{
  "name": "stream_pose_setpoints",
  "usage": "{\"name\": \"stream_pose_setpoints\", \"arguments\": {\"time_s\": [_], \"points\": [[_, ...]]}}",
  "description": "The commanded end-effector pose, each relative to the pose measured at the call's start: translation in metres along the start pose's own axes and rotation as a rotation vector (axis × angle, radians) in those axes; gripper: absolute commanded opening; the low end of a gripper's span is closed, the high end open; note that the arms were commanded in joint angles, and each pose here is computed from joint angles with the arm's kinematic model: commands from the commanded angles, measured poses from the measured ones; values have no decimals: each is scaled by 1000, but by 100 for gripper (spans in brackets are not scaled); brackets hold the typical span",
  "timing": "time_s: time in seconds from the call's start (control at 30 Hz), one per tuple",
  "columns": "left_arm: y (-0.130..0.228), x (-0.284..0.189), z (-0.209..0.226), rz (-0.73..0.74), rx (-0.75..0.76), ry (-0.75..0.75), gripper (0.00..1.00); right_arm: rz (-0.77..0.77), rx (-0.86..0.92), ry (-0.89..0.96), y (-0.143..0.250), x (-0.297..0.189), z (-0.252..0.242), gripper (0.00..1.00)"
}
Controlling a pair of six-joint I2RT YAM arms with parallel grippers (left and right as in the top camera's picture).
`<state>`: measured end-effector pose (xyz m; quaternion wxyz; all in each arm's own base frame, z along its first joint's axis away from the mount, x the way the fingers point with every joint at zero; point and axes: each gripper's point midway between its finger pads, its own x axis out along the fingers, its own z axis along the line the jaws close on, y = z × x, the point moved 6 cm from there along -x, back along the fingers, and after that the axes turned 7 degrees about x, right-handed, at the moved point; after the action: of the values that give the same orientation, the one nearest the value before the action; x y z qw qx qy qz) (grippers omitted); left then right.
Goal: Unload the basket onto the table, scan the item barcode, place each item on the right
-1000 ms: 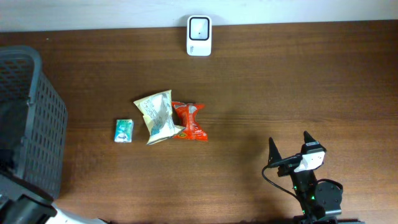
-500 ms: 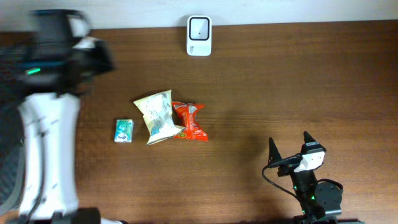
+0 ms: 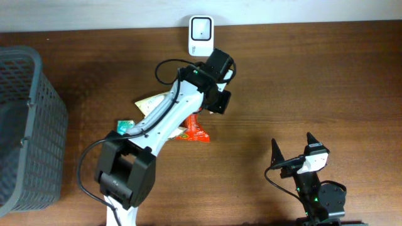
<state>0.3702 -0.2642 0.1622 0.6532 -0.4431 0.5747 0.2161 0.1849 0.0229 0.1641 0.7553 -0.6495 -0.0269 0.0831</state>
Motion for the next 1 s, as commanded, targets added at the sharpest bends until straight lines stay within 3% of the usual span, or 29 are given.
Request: {"name": "stream_pose_setpoints", "arguments": {"time_s": [0.0, 0.03, 0.07, 0.1, 0.2, 0.37, 0.4, 0.47, 0.6, 0.73, 0.97], "points": [[7, 20, -3, 60, 33, 2, 23, 7, 11, -3, 3, 0, 0, 99], [9, 25, -3, 75, 33, 1, 50, 7, 10, -3, 3, 0, 0, 99], [10, 26, -3, 77, 34, 2, 67, 7, 11, -4, 3, 0, 0, 99], [9, 25, -3, 74, 34, 2, 73, 7, 11, -4, 3, 0, 0, 99], [-11, -9, 13, 7, 3, -27, 77, 7, 11, -4, 3, 0, 0, 99], [-29, -144, 96, -186, -160, -214, 78, 7, 11, -3, 3, 0, 0, 99], [-23, -170, 117, -218, -205, -271, 100, 7, 11, -3, 3, 0, 0, 99], [7, -231, 173, -286, -374, -443, 99, 7, 11, -3, 3, 0, 0, 99], [73, -300, 245, -377, -700, -596, 99, 7, 11, -3, 3, 0, 0, 99], [127, -318, 288, -318, -867, -679, 99, 7, 11, -3, 3, 0, 0, 99], [183, -339, 327, -306, -1064, -769, 99, 7, 10, -3, 3, 0, 0, 99]]}}
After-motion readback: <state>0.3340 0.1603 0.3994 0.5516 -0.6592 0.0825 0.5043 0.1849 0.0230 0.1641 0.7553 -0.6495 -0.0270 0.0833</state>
